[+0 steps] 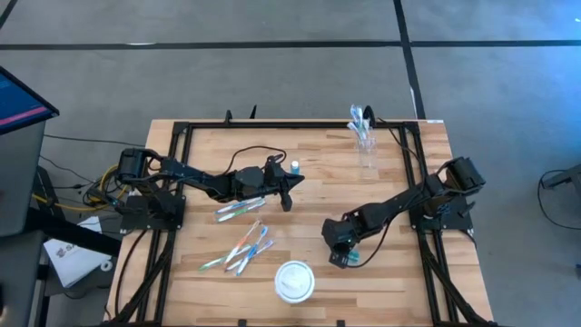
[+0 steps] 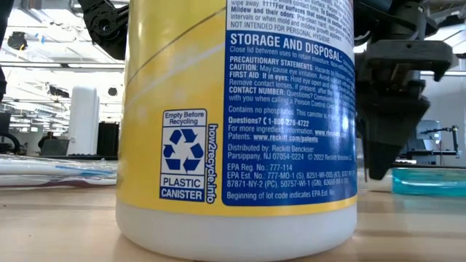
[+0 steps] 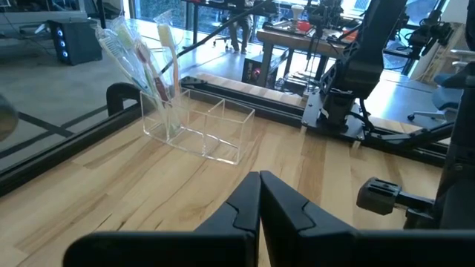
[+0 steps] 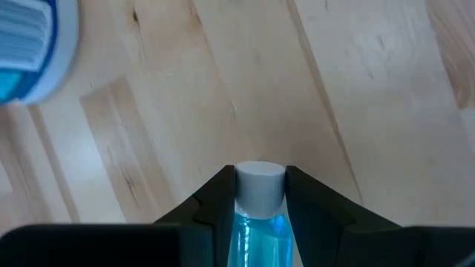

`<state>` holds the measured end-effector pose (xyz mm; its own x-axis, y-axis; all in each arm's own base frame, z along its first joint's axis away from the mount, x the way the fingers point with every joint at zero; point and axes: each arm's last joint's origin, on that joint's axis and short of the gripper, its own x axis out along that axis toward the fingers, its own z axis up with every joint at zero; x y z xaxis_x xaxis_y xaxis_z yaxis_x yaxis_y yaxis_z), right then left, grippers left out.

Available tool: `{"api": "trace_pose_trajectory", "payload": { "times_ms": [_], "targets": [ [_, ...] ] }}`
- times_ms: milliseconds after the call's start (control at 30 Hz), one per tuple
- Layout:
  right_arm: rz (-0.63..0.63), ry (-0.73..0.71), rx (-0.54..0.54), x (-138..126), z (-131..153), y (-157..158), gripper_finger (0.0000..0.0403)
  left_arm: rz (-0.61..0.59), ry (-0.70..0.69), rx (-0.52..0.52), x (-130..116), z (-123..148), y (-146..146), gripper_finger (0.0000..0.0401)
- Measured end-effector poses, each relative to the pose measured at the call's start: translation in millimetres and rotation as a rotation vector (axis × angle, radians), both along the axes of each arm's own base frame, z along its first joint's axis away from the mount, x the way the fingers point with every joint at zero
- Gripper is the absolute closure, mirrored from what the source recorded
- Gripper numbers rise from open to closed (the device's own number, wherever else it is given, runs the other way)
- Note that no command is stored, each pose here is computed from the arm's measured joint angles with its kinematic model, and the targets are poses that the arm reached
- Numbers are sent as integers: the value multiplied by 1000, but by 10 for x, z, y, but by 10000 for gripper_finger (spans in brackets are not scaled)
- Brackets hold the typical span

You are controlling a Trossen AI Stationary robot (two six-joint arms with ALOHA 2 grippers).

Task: Pick & Place toothbrushing station
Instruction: Put the blue mouthwash into the transparent organizer

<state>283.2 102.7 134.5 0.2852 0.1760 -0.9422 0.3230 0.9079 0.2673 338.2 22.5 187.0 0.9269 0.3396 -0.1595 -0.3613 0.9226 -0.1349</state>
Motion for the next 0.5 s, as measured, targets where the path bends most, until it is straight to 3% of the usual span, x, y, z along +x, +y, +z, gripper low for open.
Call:
{"api": "trace_pose_trajectory", "payload": {
  "times_ms": [267,500],
  "targets": [
    [19,18,-32,-23,-12,-13,297,0,7,0,-1,-7,0,401],
    [15,24,-57,-34,-18,-23,324,0,11,0,-2,-10,0,401]
  ]
}}
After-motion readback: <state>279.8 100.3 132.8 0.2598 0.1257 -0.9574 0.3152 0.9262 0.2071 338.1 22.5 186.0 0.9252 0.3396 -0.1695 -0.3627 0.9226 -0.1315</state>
